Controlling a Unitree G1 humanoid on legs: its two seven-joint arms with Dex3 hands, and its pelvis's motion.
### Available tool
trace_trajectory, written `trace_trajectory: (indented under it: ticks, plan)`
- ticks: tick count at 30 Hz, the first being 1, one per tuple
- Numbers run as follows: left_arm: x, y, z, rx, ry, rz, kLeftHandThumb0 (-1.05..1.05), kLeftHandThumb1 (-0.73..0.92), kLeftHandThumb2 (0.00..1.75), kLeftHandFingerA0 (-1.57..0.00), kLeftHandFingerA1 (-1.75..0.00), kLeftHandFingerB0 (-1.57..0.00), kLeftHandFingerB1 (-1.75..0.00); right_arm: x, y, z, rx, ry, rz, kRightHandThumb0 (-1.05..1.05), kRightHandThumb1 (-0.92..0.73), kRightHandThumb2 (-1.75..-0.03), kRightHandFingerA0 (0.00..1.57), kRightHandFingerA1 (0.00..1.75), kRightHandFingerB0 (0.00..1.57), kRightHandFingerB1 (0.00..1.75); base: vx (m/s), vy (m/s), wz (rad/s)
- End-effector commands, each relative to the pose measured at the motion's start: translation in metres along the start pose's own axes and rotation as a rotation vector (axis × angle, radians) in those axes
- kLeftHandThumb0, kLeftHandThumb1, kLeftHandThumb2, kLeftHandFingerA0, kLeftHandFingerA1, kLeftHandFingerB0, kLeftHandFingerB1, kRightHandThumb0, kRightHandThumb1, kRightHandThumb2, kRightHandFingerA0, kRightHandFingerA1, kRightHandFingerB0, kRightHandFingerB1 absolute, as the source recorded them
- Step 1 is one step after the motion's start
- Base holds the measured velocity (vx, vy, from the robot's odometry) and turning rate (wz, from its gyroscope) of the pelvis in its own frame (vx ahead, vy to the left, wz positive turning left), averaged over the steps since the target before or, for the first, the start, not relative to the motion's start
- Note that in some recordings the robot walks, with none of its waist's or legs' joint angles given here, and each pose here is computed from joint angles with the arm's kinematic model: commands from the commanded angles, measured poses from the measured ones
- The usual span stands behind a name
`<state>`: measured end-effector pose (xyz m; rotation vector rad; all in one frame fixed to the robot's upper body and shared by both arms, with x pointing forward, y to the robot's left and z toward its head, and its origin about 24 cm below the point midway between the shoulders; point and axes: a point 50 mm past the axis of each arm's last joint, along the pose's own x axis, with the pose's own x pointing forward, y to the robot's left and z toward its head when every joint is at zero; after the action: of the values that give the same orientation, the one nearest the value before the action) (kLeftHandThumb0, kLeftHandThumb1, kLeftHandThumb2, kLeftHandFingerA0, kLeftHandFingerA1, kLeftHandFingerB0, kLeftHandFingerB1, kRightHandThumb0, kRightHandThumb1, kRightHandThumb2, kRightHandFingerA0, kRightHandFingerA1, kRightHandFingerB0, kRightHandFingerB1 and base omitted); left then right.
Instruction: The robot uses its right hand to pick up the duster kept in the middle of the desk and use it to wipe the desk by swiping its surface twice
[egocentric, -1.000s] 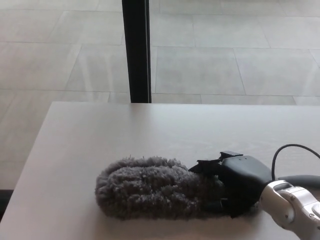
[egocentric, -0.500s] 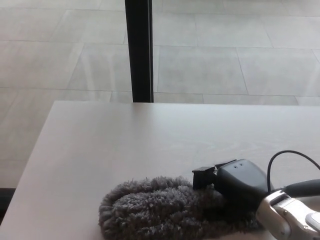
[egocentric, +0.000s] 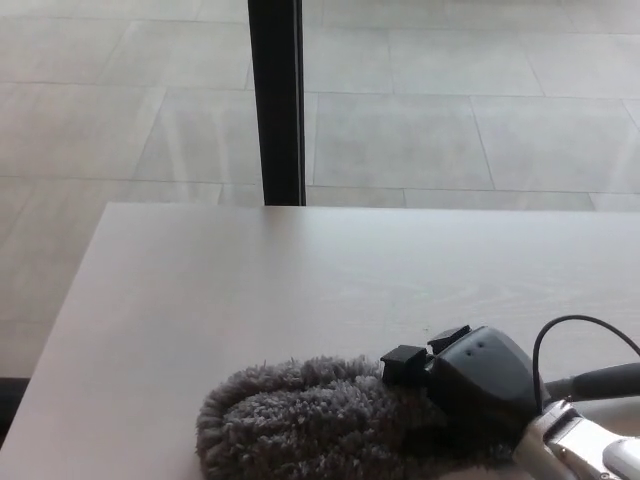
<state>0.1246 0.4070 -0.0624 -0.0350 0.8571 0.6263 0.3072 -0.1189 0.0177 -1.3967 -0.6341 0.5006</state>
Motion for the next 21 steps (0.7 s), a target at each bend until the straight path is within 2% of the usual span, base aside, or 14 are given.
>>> trace_trajectory:
  ticks: [1,2,3,4,5,6,8,9,10,13,15,16,20,21]
  plan:
    - [-0.001,0.007,0.011,0.016,-0.031,-0.023,-0.57,0.59,0.96,-0.46,-0.68,-0.32,-0.57,-0.063,0.046,0.019,-0.21,-0.404,0.072,-0.45,-0.5,-0.97,1.23,1.36,0.82,1.06,0.0,0.0,0.0]
    - [-0.001,0.007,0.011,-0.027,-0.032,-0.02,-0.56,0.57,0.94,-0.46,-0.68,-0.34,-0.58,-0.062,0.047,0.02,-0.229,-0.418,0.046,-0.39,-0.61,-0.65,1.0,1.75,0.83,1.19,0.0,0.0,0.0]
    - [-0.001,0.007,0.011,-0.026,-0.036,-0.025,-0.53,0.74,0.62,-0.47,-0.65,-0.36,-0.47,-0.061,0.047,0.019,-0.252,-0.419,0.051,-0.4,-0.62,-0.64,0.98,1.75,0.84,1.12,0.0,0.0,0.0]
    - [-0.001,0.007,0.011,-0.027,-0.04,-0.03,-0.54,0.74,0.62,-0.46,-0.66,-0.36,-0.48,-0.058,0.047,0.016,-0.281,-0.408,0.083,-0.41,-0.64,-0.64,0.95,1.73,0.79,0.98,0.0,0.0,0.0]
    - [-0.001,0.007,0.011,-0.025,-0.041,-0.031,-0.54,0.74,0.62,-0.46,-0.66,-0.36,-0.48,-0.054,0.045,0.013,-0.277,-0.367,0.094,-0.4,-0.5,-0.97,1.27,1.38,0.79,0.97,0.0,0.0,0.0]
    - [-0.001,0.007,0.011,-0.026,-0.041,-0.031,-0.54,0.74,0.62,-0.47,-0.67,-0.37,-0.48,-0.051,0.043,0.011,-0.267,-0.327,0.09,-0.3,-0.66,-0.71,0.97,1.69,0.76,1.04,0.0,0.0,0.0]
    - [-0.001,0.006,0.011,-0.034,-0.04,-0.034,-0.54,0.74,0.62,-0.46,-0.66,-0.36,-0.48,-0.046,0.038,0.005,-0.233,-0.239,0.042,-0.29,-0.59,-0.68,1.03,1.69,0.85,1.0,0.0,0.0,0.0]
    - [-0.001,0.006,0.011,-0.031,-0.04,-0.033,-0.54,0.57,0.95,-0.47,-0.7,-0.33,-0.57,-0.041,0.031,-0.006,-0.23,-0.156,0.036,-0.29,-0.64,-0.73,0.9,1.74,0.73,1.24,0.0,0.0,0.0]
    - [-0.001,0.006,0.012,-0.01,-0.043,-0.036,-0.56,0.58,0.96,-0.45,-0.7,-0.32,-0.58,-0.035,0.021,-0.022,-0.246,-0.061,0.066,-0.3,-0.7,-0.74,0.87,1.74,0.7,1.24,0.0,0.0,0.0]
    - [-0.002,0.008,0.008,-0.025,-0.034,-0.038,-0.53,0.74,0.62,-0.47,-0.68,-0.38,-0.48,-0.033,0.008,-0.043,-0.288,0.06,0.059,-0.28,-0.64,-0.71,0.95,1.68,0.84,1.1,0.0,0.0,0.0]
    - [-0.002,0.008,0.009,-0.028,-0.039,-0.029,-0.52,0.73,0.62,-0.49,-0.68,-0.38,-0.48,-0.033,-0.003,-0.059,-0.276,0.146,0.054,-0.27,-0.65,-0.67,0.91,1.71,0.82,1.15,0.0,0.0,0.0]
    - [-0.002,0.008,0.009,-0.003,-0.036,-0.029,-0.56,0.59,0.96,-0.47,-0.7,-0.34,-0.58,-0.035,-0.01,-0.07,-0.3,0.204,0.056,-0.24,-0.64,-0.67,0.83,1.75,0.74,1.44,0.0,0.0,0.0]
    - [-0.002,0.008,0.009,0.006,-0.039,-0.036,-0.57,0.58,0.96,-0.46,-0.7,-0.34,-0.58,-0.039,-0.022,-0.089,-0.341,0.334,0.055,-0.26,-0.59,-0.59,0.89,1.7,0.88,1.06,0.0,0.0,0.0]
    - [-0.002,0.009,0.009,-0.03,-0.033,-0.014,-0.54,0.72,0.61,-0.52,-0.68,-0.41,-0.49,-0.04,-0.027,-0.096,-0.336,0.39,0.056,-0.2,-0.58,-0.65,0.86,1.72,0.8,1.28,0.0,0.0,0.0]
